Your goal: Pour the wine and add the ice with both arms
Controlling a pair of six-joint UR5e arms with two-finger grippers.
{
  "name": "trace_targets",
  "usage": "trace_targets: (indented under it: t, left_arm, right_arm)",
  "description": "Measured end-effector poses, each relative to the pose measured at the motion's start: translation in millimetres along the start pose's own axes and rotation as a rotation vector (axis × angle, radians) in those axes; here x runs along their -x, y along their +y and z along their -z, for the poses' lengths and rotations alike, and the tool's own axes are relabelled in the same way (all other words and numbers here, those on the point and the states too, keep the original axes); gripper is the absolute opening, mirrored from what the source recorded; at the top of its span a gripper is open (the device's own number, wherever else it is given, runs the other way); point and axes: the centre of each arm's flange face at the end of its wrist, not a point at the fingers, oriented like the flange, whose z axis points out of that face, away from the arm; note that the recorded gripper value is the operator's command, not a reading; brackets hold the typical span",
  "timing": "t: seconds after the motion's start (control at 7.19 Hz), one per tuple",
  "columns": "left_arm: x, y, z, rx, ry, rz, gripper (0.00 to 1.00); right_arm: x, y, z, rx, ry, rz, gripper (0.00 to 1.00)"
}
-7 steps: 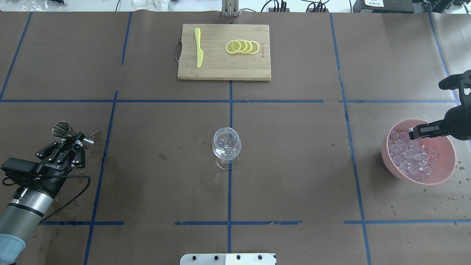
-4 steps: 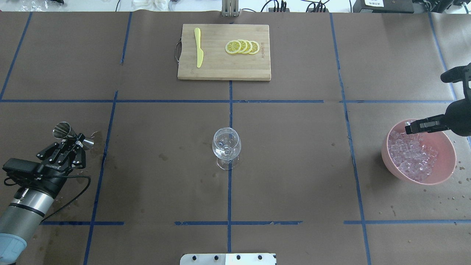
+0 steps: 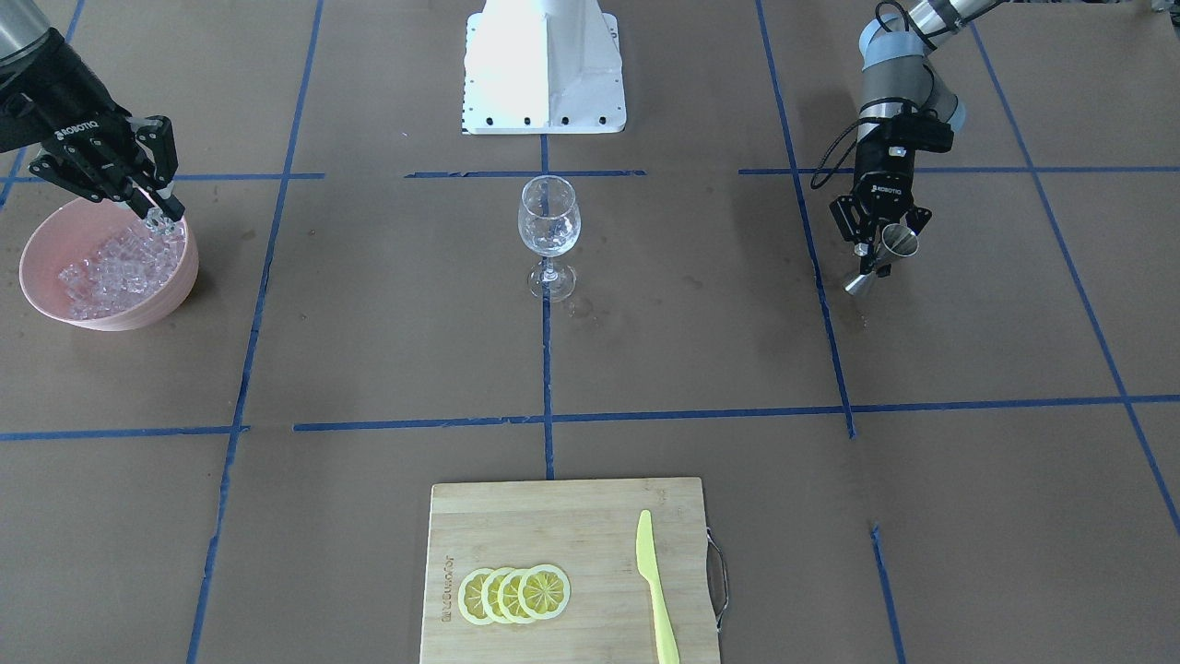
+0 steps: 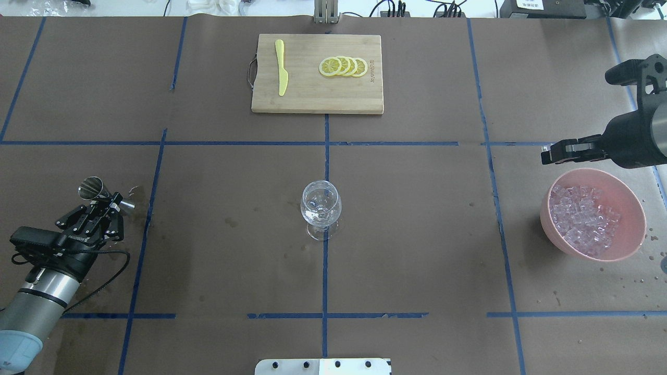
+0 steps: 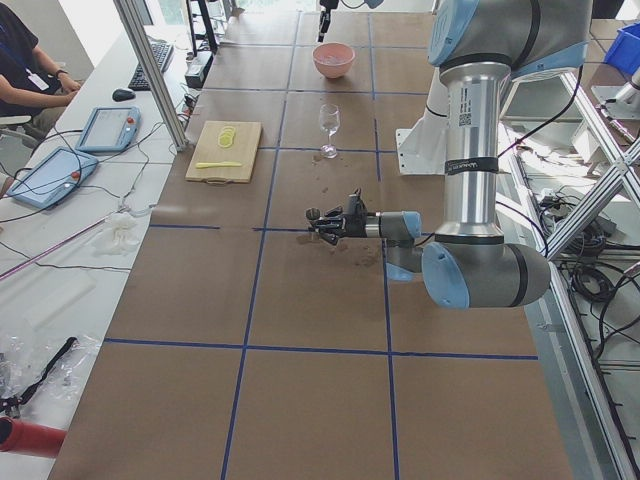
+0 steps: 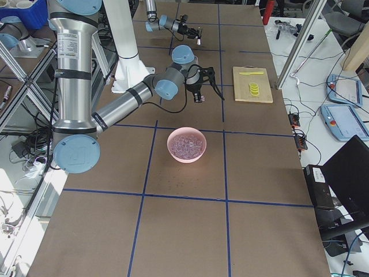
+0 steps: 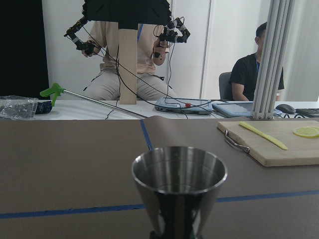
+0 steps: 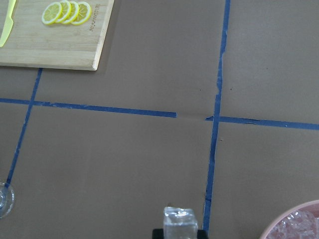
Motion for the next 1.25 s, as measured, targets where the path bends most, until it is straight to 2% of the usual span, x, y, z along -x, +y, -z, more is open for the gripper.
trace_targets:
  t: [0.14, 0.42, 0.7, 0.83, 0.97, 1.25]
  left_arm:
    - [2, 3, -1, 0.002, -0.003, -0.006, 0.27]
    - [2, 8, -3, 0.011, -0.016, -0.035, 0.48]
    - [1, 11, -4, 0.018, -0.027, -0.061, 0.56]
    - [1, 12, -5, 0.020, -0.029, -0.067, 0.68]
    - [1, 12, -5, 0.022, -0.029, -0.070, 1.00]
    - [3, 12, -5, 0.033, -0.024, -0.082, 1.00]
  right_arm:
    - [5, -2, 1, -0.004, -0.010, -0.007, 0.00]
    - [14, -5, 4, 0.000, -0.034, -0.012, 0.00]
    - [20, -7, 5, 0.001, -0.049, -0.009, 0.00]
    - [24, -9, 6, -0.003, -0.056, -0.004, 0.00]
    - [28, -11, 6, -0.006, -0.063, 0.001, 0.00]
    - [35, -14, 7, -0.010, -0.074, 0.006, 0.00]
